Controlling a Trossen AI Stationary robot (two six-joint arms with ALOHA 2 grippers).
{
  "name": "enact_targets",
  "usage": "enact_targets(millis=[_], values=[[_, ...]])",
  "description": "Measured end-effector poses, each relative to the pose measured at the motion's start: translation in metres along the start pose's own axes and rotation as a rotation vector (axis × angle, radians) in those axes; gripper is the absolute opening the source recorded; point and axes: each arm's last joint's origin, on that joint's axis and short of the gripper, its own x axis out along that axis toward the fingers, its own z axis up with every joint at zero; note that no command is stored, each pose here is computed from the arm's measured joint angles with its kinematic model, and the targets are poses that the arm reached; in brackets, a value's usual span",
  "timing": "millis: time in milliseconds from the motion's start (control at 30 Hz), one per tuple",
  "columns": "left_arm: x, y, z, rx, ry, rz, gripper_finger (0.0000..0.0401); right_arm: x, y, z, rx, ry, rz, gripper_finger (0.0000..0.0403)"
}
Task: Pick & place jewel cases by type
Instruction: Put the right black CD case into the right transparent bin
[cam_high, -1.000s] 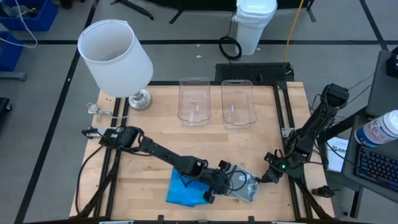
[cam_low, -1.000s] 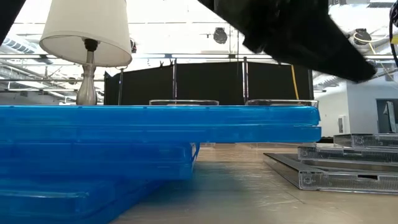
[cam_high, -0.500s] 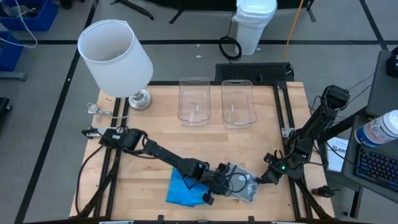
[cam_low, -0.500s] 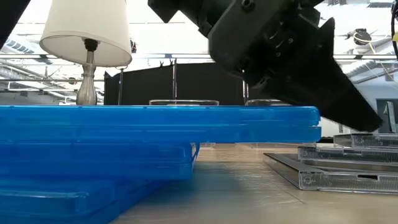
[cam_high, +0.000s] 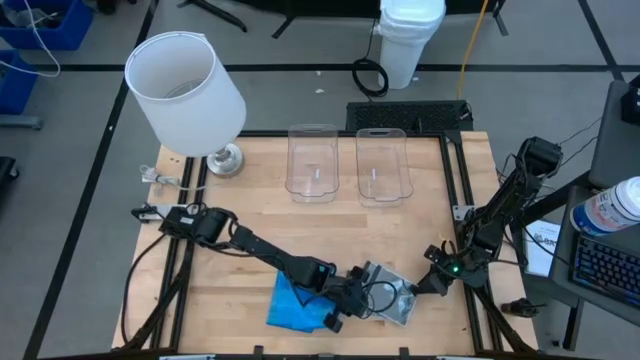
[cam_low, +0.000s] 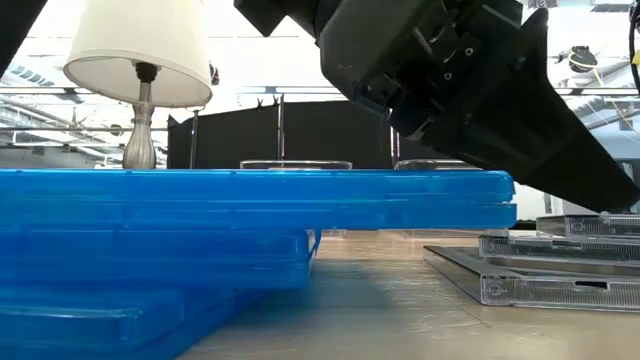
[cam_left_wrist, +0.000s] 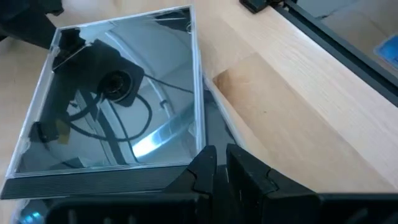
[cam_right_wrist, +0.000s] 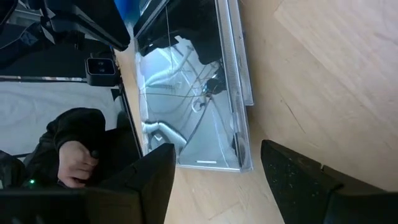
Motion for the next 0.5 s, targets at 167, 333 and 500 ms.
enact_targets(millis=[167,333,500], values=[[0.0000,-0.0001,-0.0003,-0.003,0.000,-0.016,0.0046,0.0000,0.0000,0.0000,0.001,-0.001,0.000,0.0226],[0.0000,-0.0001,-0.0003,-0.019,0.000,-0.015,0.0046,0.0001,-0.0001,0.0004,0.002,-0.003,-0.001,0.0226],[0.0000,-0.0003,-0.0010,-0.023,0.007,-0.016,0.0046,0.0005,-0.0001,0.0013,0.005,-0.008,-0.003,0.0226]])
